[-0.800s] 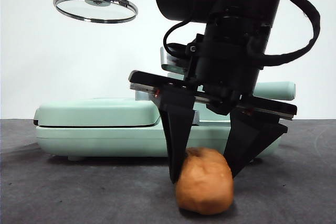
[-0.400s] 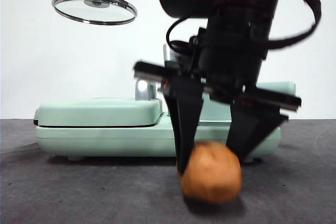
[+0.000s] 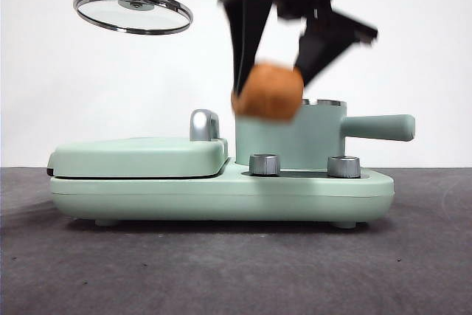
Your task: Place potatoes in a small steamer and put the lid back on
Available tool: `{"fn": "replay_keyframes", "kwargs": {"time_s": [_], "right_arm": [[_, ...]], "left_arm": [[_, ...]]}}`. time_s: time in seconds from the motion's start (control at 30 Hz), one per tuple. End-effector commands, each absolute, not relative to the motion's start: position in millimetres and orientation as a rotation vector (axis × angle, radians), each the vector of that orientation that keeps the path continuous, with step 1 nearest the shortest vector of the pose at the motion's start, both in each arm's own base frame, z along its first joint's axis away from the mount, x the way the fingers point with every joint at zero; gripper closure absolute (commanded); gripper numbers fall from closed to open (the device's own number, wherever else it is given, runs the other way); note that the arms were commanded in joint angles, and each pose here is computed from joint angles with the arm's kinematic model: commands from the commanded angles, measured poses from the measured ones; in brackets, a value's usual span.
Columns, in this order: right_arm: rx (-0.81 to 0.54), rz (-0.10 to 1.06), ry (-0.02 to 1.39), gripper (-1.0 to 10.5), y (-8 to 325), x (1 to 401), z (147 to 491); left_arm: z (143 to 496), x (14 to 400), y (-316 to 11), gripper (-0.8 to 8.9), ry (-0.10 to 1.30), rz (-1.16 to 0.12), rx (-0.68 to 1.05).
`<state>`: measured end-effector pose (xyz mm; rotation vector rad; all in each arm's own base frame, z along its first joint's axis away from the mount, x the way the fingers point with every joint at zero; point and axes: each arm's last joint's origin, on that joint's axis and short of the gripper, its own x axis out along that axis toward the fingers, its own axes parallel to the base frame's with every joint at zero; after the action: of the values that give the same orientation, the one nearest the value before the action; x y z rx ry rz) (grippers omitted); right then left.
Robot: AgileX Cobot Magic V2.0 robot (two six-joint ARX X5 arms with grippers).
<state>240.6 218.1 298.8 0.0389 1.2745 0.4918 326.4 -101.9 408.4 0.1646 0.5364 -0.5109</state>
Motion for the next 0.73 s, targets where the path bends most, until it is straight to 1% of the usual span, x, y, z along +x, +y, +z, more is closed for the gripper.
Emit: {"fn": "replay_keyframes", "kwargs": {"time_s": [0.03, 0.2, 0.33, 0.4, 0.5, 0.73], "right_arm": [[0.015, 0.508, 1.207, 7.5, 210, 263, 317], [0.055, 0.461, 1.139, 7.5, 185, 301, 344], [0.074, 0.417, 1.124, 7.5, 171, 333, 351], [0.092, 0.403, 1.122, 7.5, 168, 348, 350], [0.128, 0.416, 1.126, 7.5, 166, 368, 345], [0.134, 0.411, 1.161, 7.5, 173, 406, 317]], "left_arm": [[421, 326, -103, 7.64, 0.466, -0.518, 0.168], [421, 326, -103, 7.64, 0.467, -0.518, 0.168], [421, 326, -103, 7.64, 0.468, -0.518, 0.168], [421, 326, -103, 7.64, 0.468, -0.518, 0.168], [421, 326, -103, 7.64, 0.467, -0.518, 0.168], [421, 326, -103, 7.64, 0.467, -0.518, 0.168]]}}
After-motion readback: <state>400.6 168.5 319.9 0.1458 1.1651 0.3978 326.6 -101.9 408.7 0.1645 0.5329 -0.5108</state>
